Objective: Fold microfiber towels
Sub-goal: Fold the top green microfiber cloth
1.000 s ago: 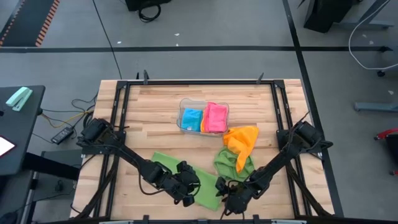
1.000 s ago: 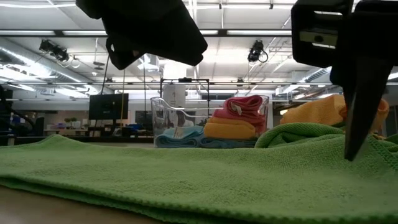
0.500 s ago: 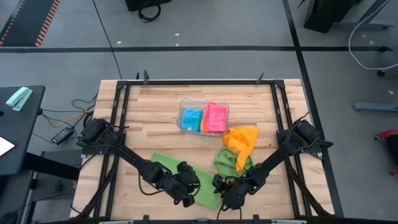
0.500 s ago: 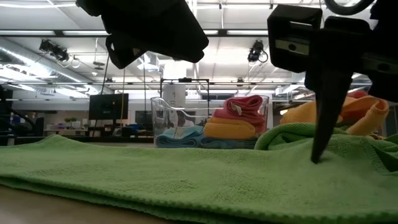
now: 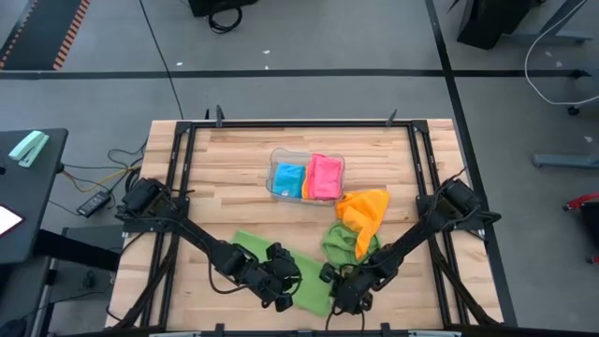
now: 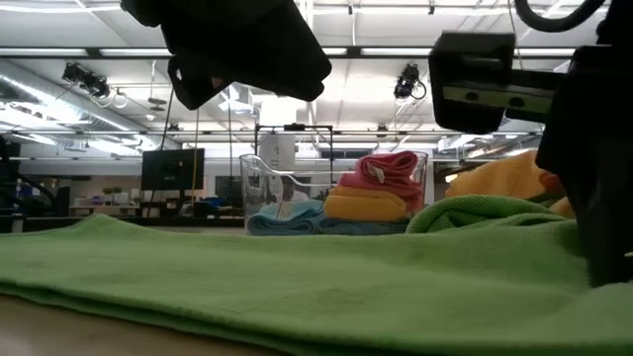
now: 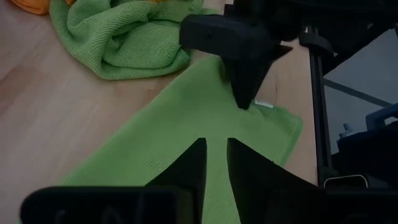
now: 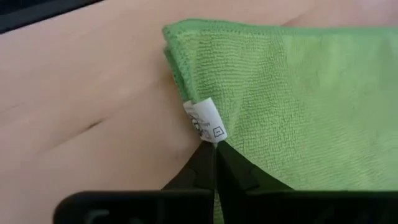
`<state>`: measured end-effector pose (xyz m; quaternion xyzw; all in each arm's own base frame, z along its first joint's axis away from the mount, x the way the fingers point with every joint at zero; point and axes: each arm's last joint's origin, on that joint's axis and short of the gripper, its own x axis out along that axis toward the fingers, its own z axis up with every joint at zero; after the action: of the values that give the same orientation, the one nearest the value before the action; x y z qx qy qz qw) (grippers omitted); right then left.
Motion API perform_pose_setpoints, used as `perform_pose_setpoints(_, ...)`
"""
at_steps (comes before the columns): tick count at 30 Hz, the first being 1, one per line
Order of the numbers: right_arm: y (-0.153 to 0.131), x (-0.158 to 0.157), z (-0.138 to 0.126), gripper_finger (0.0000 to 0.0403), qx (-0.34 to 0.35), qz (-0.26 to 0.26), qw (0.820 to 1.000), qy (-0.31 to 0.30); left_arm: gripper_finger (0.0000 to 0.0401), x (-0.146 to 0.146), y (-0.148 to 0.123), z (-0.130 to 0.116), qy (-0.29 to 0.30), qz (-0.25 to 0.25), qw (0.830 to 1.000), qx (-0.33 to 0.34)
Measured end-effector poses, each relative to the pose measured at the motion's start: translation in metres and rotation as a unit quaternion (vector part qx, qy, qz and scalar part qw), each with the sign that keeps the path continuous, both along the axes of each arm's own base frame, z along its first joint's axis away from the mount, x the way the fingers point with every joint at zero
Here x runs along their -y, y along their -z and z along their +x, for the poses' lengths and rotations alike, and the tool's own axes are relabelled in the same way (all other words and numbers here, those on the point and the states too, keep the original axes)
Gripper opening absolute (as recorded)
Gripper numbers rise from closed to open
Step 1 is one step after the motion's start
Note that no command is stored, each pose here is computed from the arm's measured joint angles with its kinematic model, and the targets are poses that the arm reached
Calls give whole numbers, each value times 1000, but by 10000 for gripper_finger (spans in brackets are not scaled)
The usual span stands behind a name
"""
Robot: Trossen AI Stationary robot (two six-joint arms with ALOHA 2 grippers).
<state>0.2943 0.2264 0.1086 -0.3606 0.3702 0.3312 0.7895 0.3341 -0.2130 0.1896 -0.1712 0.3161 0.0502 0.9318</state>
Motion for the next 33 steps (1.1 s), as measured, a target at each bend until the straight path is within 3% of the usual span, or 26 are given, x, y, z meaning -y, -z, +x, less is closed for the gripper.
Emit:
perform_pose_setpoints(17,-46,11,-22,5,-142,39,989,28,67,1,1,-2,2,3,1000,-5)
perform_pose_setpoints(26,-64,5,-16,5,-149,53,987,-3,55,2,46,9,-16,17,999,-46)
perform_pose_setpoints(33,-73,10,-4,4,-137,68,988,-13,55,0,60,12,-27,16,998,-57)
